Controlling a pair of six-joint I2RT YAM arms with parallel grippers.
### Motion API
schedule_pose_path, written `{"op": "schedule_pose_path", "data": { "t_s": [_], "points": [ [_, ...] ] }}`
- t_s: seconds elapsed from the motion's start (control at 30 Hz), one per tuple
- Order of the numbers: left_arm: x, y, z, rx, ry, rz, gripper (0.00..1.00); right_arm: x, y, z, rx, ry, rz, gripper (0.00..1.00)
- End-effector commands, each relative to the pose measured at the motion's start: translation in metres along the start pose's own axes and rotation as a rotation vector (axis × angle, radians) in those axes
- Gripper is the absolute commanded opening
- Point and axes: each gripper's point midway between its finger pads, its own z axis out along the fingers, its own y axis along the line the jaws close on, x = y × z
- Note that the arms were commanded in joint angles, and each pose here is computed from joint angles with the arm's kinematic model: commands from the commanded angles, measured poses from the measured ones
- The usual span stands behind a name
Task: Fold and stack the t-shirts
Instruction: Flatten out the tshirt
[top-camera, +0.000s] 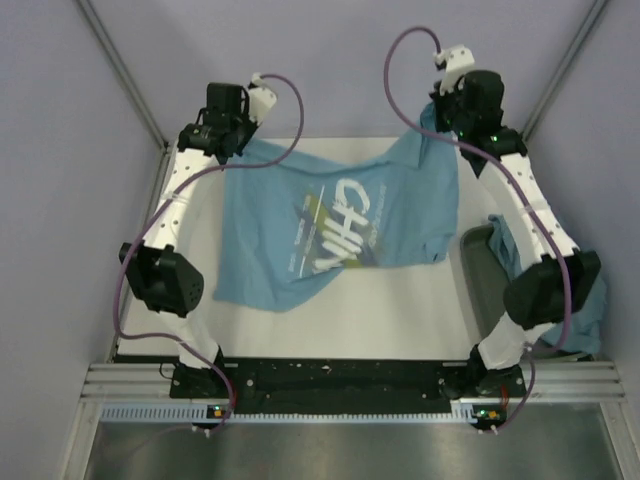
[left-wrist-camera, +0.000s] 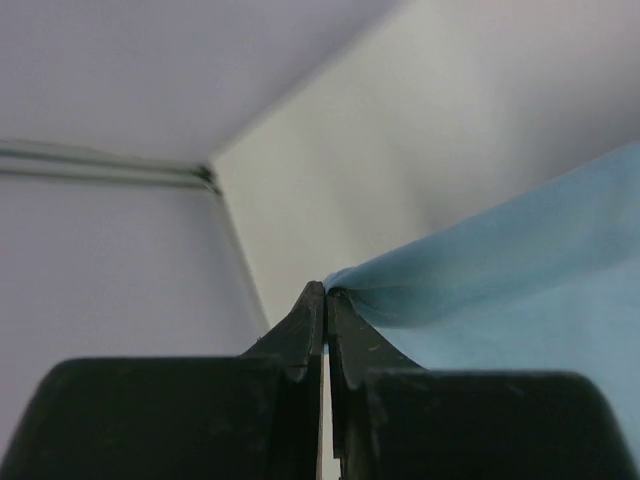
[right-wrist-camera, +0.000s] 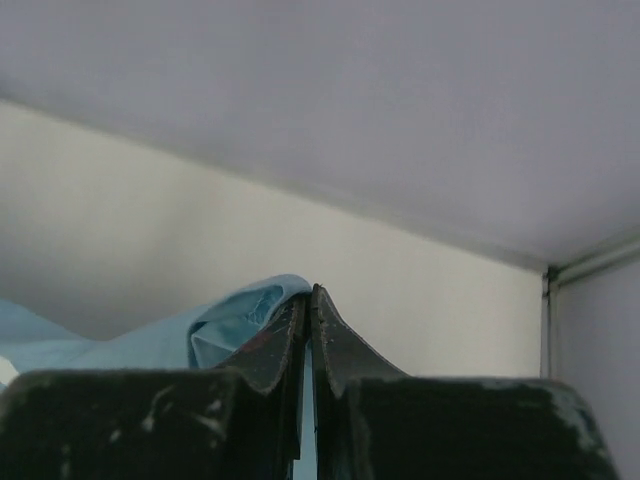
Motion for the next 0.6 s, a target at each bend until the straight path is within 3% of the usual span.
{"op": "schedule_pose_path", "data": {
  "t_s": [0.0,0.13,0.27,0.37,0.57],
  "points": [
    [-0.125,0.159,-0.082,-0.509,-0.468,-0.216,0.00,-0.188,-0.072,-0.022,0.162,-0.460,0.013,0.00],
    [-0.164,0.196,-0.130,-0.633,-0.658,-0.150,0.00,-0.262,-0.113,-0.078,0.279,-0.658,-0.066,0.00],
    [-0.169,0.201,-0.142,-0.672,-0.666,-0.066,0.00,-0.280,-0.120,-0.121,0.337,-0.728,-0.214,0.00],
    [-0.160,0.197,-0.147,-0.659,-0.626,-0.027,0.00,-0.263,-0.116,-0.132,0.329,-0.658,-0.268,0.00],
    [-0.100,0.136,-0.126,-0.461,-0.465,0.116,0.00,-0.140,-0.036,-0.147,-0.042,-0.352,-0.419,0.00]
  ]
}}
